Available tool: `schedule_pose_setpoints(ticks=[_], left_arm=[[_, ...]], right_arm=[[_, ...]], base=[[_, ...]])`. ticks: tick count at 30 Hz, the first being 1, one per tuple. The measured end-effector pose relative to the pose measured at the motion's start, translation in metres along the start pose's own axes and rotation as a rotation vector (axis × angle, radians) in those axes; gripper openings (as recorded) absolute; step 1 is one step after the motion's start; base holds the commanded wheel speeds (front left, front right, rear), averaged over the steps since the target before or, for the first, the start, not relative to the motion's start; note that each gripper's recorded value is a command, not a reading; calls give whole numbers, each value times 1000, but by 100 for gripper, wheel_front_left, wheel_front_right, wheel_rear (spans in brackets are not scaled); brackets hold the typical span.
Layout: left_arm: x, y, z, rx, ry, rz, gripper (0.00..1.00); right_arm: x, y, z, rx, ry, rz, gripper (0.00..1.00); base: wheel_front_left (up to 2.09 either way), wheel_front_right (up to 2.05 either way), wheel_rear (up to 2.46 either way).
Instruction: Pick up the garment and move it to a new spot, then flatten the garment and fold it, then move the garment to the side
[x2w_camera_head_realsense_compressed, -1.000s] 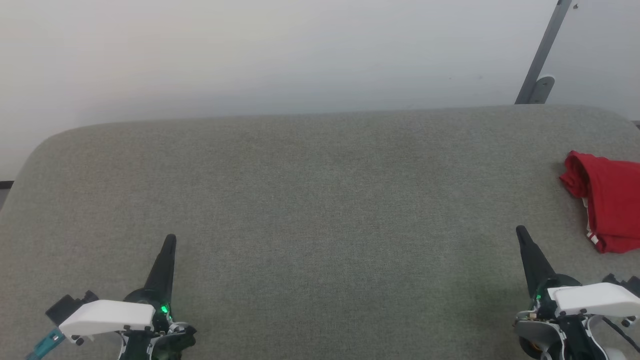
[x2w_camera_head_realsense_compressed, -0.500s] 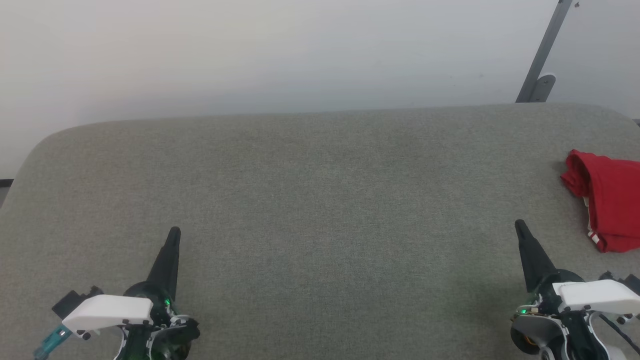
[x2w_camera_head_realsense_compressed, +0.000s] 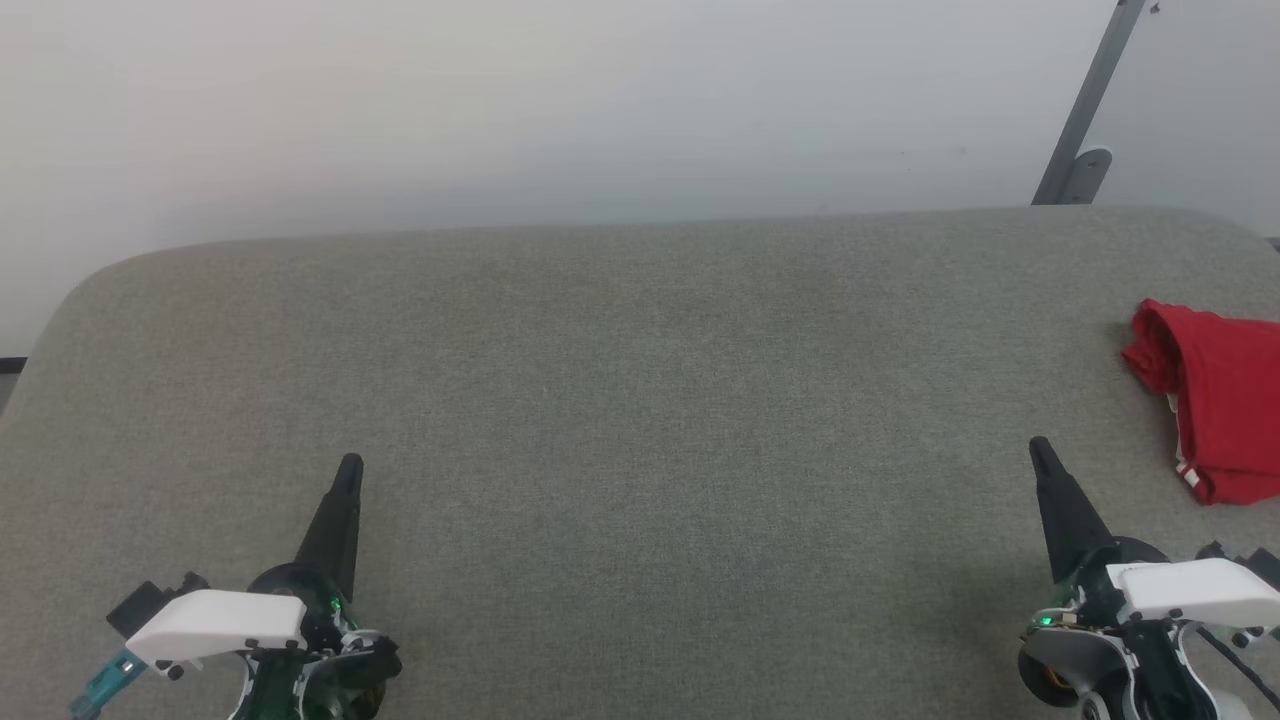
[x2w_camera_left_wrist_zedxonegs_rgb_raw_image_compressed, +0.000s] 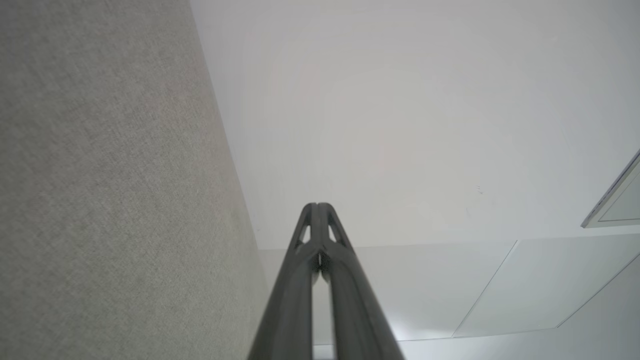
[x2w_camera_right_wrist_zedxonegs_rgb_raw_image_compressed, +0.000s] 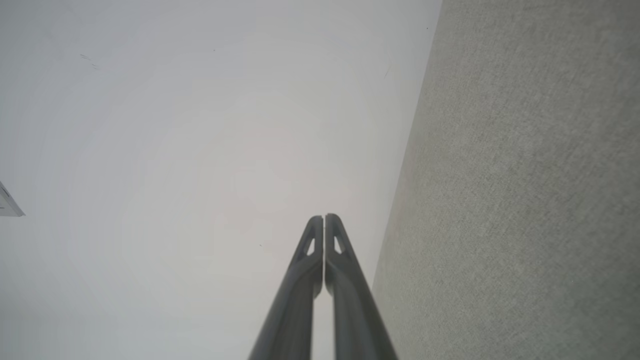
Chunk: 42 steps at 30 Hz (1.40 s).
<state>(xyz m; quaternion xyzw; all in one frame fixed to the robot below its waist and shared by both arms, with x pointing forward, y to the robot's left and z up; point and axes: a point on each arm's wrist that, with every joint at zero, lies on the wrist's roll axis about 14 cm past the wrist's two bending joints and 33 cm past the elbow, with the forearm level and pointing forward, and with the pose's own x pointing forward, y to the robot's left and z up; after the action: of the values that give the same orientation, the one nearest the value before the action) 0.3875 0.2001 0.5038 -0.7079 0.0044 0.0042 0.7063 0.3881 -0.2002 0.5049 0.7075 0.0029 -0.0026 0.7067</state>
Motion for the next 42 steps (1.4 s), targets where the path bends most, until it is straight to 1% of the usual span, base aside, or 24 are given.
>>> schedule_pose_setpoints(ticks=[42], left_arm=[[0,0,0,0,0,0,0]], right_arm=[[0,0,0,0,0,0,0]], base=[[0,0,0]])
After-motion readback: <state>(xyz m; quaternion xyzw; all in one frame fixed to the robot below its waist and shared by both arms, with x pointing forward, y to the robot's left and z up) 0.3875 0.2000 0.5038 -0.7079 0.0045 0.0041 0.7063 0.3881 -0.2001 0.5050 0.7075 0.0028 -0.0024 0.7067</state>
